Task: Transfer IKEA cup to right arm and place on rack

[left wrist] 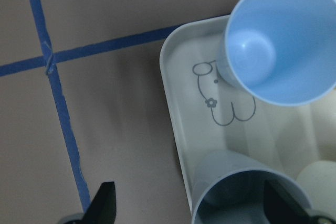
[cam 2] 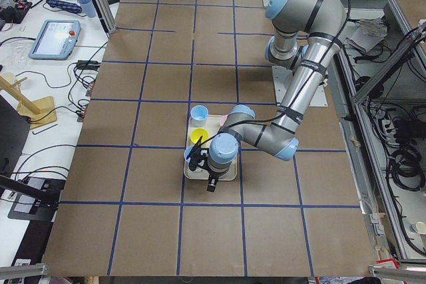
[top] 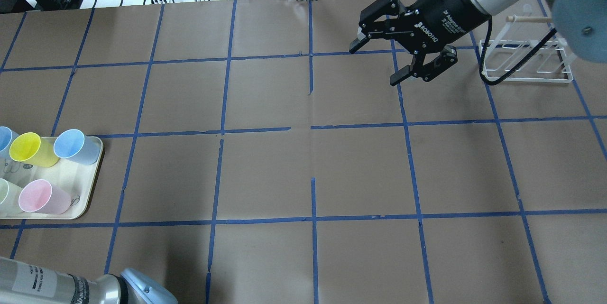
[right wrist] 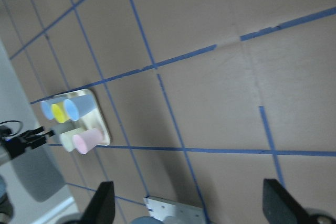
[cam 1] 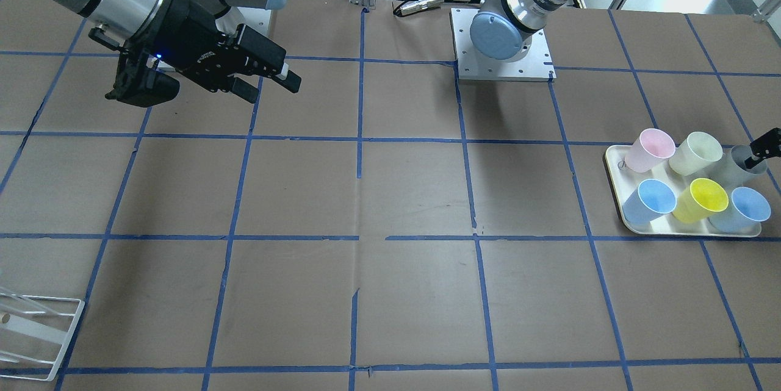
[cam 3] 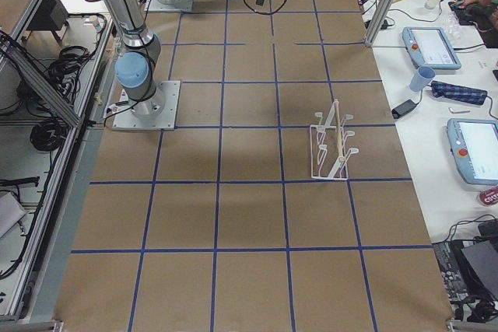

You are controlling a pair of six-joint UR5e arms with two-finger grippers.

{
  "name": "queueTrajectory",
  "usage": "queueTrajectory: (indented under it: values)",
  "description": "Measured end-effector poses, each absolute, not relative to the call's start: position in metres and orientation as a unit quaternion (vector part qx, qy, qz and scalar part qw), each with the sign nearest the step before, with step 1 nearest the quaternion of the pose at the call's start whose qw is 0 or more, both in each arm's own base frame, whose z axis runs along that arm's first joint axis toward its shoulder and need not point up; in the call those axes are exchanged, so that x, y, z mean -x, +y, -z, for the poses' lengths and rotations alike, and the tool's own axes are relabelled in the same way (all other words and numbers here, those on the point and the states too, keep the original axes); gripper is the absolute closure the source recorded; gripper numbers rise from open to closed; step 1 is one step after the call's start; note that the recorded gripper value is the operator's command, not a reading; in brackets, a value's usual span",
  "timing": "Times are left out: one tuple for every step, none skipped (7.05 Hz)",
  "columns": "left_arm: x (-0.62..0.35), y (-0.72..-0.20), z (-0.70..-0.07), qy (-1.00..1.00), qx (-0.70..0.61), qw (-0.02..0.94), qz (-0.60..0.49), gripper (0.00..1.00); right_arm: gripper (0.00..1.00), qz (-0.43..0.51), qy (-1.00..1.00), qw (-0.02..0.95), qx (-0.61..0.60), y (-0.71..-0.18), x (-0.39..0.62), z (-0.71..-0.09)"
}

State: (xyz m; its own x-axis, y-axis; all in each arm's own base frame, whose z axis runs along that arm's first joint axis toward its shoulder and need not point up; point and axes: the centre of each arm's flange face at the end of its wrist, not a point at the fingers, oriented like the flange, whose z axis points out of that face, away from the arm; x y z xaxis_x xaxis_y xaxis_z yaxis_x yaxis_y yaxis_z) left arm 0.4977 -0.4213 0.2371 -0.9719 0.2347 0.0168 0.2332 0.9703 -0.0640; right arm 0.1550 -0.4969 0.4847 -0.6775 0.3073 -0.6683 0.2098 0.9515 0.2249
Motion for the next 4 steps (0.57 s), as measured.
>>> queueTrajectory:
  values:
    - [-0.5, -0.419, -0.233, -0.992, 0.124, 0.013, -0.025, 0.0, 0.0, -0.062, 0.888, 0.431, -0.15, -0.503, -0.153, -0.491]
    - [-0.501, -0.418, -0.227, -0.991, 0.128, 0.016, -0.02, 0.03, 0.0, -0.06, 0.863, 0.48, -0.148, -0.507, -0.154, -0.489]
    - [-0.501, -0.418, -0.221, -0.991, 0.132, 0.019, -0.018, 0.37, 0.0, -0.052, 0.846, 0.514, -0.134, -0.507, -0.155, -0.481]
    - [-0.502, -0.417, -0.218, -0.99, 0.136, 0.021, -0.017, 0.58, 0.0, -0.039, 0.834, 0.539, -0.117, -0.504, -0.158, -0.478]
